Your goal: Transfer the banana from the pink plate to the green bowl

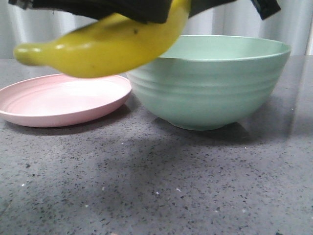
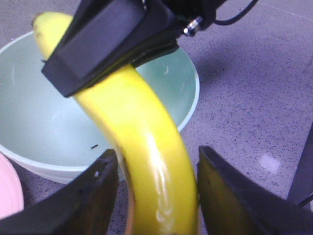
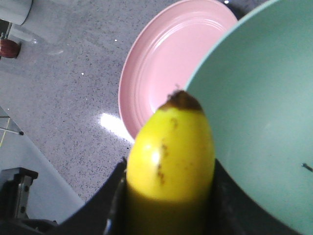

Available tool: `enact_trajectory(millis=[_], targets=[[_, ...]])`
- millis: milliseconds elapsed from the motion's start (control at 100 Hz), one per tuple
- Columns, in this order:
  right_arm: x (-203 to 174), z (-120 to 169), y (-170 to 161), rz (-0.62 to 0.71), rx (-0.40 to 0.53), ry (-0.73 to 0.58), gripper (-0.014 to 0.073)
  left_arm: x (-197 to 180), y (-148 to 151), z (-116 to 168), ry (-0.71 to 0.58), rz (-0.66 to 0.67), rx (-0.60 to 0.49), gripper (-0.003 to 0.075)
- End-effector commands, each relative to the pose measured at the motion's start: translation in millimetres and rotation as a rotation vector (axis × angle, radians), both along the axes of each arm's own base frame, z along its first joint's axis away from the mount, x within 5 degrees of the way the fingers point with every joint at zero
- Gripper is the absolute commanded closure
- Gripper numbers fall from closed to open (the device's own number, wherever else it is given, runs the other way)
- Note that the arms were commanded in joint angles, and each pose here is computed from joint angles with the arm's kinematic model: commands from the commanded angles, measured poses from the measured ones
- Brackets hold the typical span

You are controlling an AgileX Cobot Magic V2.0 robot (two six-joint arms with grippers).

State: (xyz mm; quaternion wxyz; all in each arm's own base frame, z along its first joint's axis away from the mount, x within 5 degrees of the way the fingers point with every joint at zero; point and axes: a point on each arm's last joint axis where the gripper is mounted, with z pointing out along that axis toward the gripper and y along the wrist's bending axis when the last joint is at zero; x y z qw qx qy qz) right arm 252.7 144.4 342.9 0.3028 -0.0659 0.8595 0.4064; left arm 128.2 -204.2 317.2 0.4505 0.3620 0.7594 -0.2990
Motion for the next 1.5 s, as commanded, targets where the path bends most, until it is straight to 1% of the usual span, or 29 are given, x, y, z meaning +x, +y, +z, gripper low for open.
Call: enact_trajectory(millis=[0,100,170,280,430,520,690,830,900,970,1020,1070,1140,1190,1310,1440,1490], targets=[[-1,32,-3,-0.007,0.032,-0.127,0.0608,-2,4,30,-0.089,0.012,-0.141,0.0383],[6,44,-13,-0.041,-0.002,-0.196,0.0608,-7,12,41,-0.124,0.015,-0.195,0.0384],[11,50,-21,-0.075,-0.042,-0.249,0.0608,-10,18,48,-0.143,0.016,-0.224,0.0383],[20,55,-33,-0.133,-0.141,-0.374,0.0608,-15,25,55,-0.160,0.016,-0.252,0.0383],[31,56,-42,-0.199,-0.264,-0.489,0.0608,-17,28,60,-0.172,0.017,-0.272,0.0384],[39,49,-42,-0.209,-0.299,-0.496,0.0608,-17,28,60,-0.174,0.017,-0.274,0.0384],[55,27,-38,-0.184,-0.327,-0.428,0.0607,-17,28,60,-0.174,0.017,-0.274,0.0384],[62,16,-36,-0.175,-0.345,-0.402,0.0595,-17,28,60,-0.174,0.017,-0.274,0.0384],[63,15,-36,-0.169,-0.363,-0.405,0.0535,-17,28,60,-0.174,0.017,-0.274,0.0384],[64,14,-36,-0.168,-0.369,-0.407,0.0419,-17,28,60,-0.172,0.017,-0.275,0.0384],[64,14,-36,-0.168,-0.369,-0.407,0.0305,-17,28,60,-0.172,0.017,-0.275,0.0384],[64,14,-36,-0.168,-0.369,-0.407,0.0217,-17,28,60,-0.173,0.018,-0.276,0.0384],[64,14,-36,-0.168,-0.369,-0.407,0.0141,-17,28,60,-0.173,0.018,-0.276,0.0384],[64,14,-36,-0.167,-0.371,-0.408,0.0125,-17,28,60,-0.173,0.018,-0.276,0.0384],[62,18,-39,-0.165,-0.408,-0.440,0.0125,-17,28,60,-0.173,0.018,-0.276,0.0384],[52,31,-44,-0.163,-0.445,-0.502,0.0125,-17,28,60,-0.176,0.018,-0.280,0.0384],[46,38,-45,-0.159,-0.446,-0.517,0.0125,-17,28,61,-0.179,0.019,-0.285,0.0384]])
